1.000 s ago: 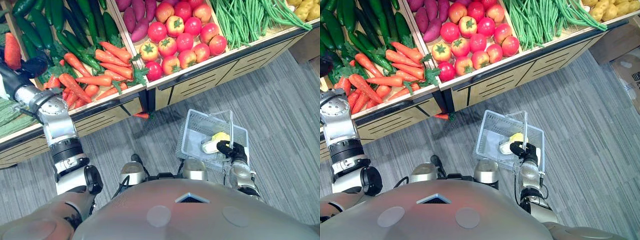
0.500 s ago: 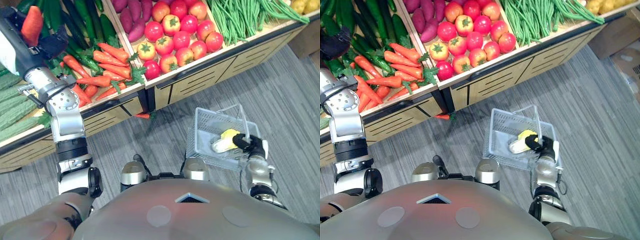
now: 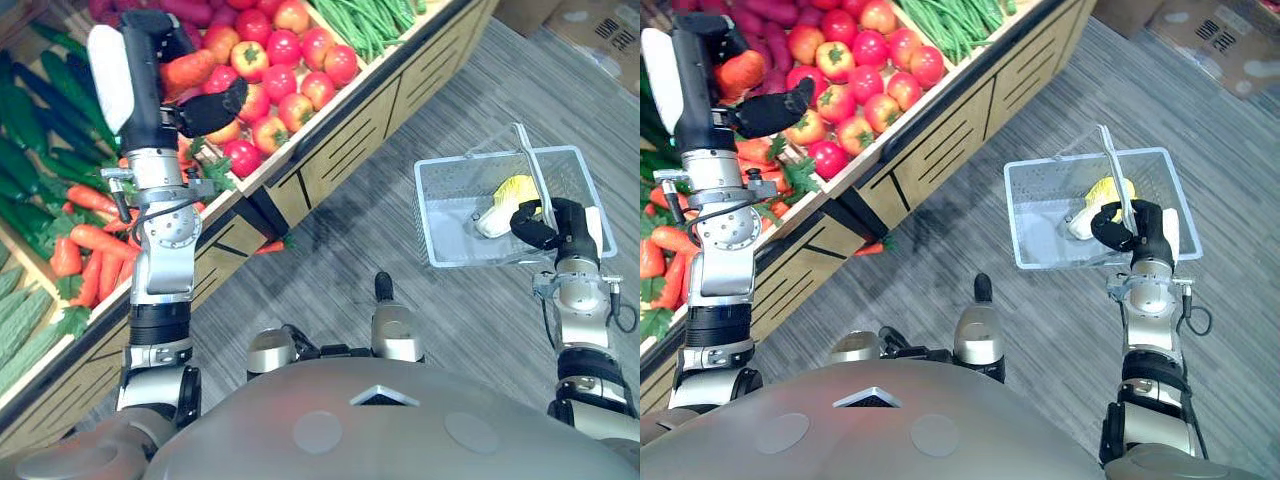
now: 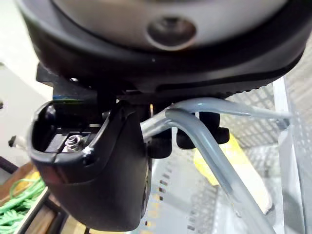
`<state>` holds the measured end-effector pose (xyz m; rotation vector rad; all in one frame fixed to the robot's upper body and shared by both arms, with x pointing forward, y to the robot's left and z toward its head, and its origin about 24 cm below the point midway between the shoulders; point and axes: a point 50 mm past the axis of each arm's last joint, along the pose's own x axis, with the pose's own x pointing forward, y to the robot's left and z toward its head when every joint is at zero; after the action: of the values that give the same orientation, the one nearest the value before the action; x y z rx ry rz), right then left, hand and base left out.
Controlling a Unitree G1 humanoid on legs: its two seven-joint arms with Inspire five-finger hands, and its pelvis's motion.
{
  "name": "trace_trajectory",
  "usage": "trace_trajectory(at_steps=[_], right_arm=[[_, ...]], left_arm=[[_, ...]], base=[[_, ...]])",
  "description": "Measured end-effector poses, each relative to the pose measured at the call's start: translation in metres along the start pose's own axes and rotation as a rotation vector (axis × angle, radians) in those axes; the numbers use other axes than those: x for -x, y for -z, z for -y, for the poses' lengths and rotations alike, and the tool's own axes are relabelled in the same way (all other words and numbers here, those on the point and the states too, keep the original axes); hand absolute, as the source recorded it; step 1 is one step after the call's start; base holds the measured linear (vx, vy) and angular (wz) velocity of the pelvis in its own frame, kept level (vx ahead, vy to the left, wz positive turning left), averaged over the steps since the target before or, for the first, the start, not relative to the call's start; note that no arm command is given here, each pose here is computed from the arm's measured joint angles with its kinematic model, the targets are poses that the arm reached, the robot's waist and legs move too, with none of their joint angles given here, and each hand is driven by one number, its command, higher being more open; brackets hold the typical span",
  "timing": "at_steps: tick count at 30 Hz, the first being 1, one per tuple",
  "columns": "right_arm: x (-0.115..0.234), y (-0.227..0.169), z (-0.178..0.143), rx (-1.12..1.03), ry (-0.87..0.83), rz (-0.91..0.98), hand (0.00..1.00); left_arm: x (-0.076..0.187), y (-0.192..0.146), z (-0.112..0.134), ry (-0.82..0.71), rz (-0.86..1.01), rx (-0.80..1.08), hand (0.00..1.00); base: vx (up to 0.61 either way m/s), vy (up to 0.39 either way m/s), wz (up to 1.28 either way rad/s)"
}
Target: Pick vegetable in the basket
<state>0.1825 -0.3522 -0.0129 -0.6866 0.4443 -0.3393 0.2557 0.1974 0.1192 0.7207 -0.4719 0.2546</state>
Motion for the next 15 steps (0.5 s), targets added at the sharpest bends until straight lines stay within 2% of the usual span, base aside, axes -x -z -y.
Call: trace_trajectory(at_steps=[5, 8, 15], right_arm=[[-0.009, -0.043, 0.033, 0.234, -0.057, 0.201, 0.0], [-0.015, -0.07, 0.041, 0.323, -0.087, 0.309, 0.0], [-0.019, -0.124, 0.036, 0.497, -0.204, 0.548, 0.0]], left_arm=[[-0.001, -0.021, 0.008, 0.107, 0.119, 0.036, 0.0], [-0.002, -0.034, 0.008, 0.151, 0.203, 0.057, 0.0], [-0.005, -0.06, 0.024, 0.279, 0.341, 0.162, 0.0]], base=[[-0.11, -0.019, -0.49], [-0.07, -0.03, -0.57], [-0.04, -0.081, -0.48]])
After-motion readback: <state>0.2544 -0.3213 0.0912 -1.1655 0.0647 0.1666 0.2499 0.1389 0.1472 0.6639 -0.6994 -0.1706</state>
